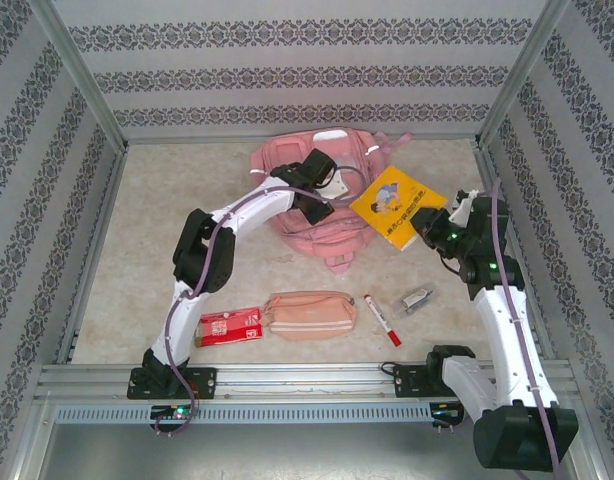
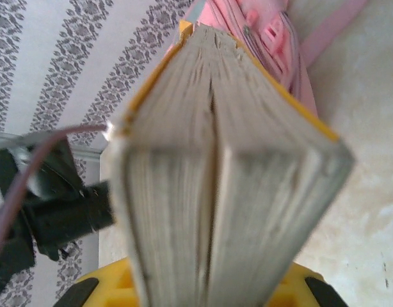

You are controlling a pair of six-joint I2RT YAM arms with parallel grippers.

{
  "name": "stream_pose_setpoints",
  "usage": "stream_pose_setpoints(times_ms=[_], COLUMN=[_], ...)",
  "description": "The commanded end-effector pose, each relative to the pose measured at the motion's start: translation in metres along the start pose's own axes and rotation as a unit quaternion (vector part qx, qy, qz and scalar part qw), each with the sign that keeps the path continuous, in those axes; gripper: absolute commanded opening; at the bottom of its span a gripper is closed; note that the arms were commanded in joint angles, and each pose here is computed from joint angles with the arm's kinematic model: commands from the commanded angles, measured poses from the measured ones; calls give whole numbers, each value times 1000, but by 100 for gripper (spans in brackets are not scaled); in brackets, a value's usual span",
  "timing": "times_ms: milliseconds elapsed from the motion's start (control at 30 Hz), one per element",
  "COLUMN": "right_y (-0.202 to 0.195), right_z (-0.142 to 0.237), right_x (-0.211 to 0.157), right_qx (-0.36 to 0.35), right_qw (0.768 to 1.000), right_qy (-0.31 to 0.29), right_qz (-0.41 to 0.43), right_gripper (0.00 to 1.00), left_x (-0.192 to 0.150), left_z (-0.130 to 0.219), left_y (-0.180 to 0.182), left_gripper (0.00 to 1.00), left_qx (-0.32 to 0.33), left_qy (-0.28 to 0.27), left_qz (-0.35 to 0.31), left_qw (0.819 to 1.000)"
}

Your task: Pack the student bag

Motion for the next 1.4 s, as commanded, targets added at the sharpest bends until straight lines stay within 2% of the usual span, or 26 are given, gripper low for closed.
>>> stream_pose_setpoints(times_ms=[0,200,367,433,533,700,900,1267,1367], right_y=[18,50,43,36,17,23,45,31,28], right_z=[14,25,15,3,-26,-78,-136,-207,-225], right_x=[-15,-44,-72,-78,-67,-43,-35,-15,-7], right_qx=[51,144,153,141,96,120,159,153,154], right_qw=[998,978,958,956,969,975,970,982,984], right_qy=[37,150,241,258,227,180,172,78,33], right_qz=[12,8,9,9,-18,-55,-61,-72,-86], right_gripper=[0,0,0,0,0,0,0,0,0], left_x=[24,43,59,66,76,85,88,91,92], left_z=[85,153,191,201,213,219,215,222,220], left_y=[61,101,112,111,103,88,70,57,53], left_gripper=[0,0,0,0,0,0,0,0,0], left_qx=[129,214,234,227,199,155,102,81,73], left_qy=[-38,-93,-139,-160,-192,-218,-226,-235,-238], left_qz=[59,150,168,162,149,134,133,124,125], left_qw=[989,961,947,947,949,954,959,961,960])
Point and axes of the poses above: each hand's point on the last joint's axis, 136 mm out from that joint toward the fingers, its own z axis back along the fingers, its own y axis along the line the jaws close on, x = y × z, the point moved 3 cm from there along z, back along the fingers, and after that the axes turned 12 degrees about -z, right-handed, at the moved point
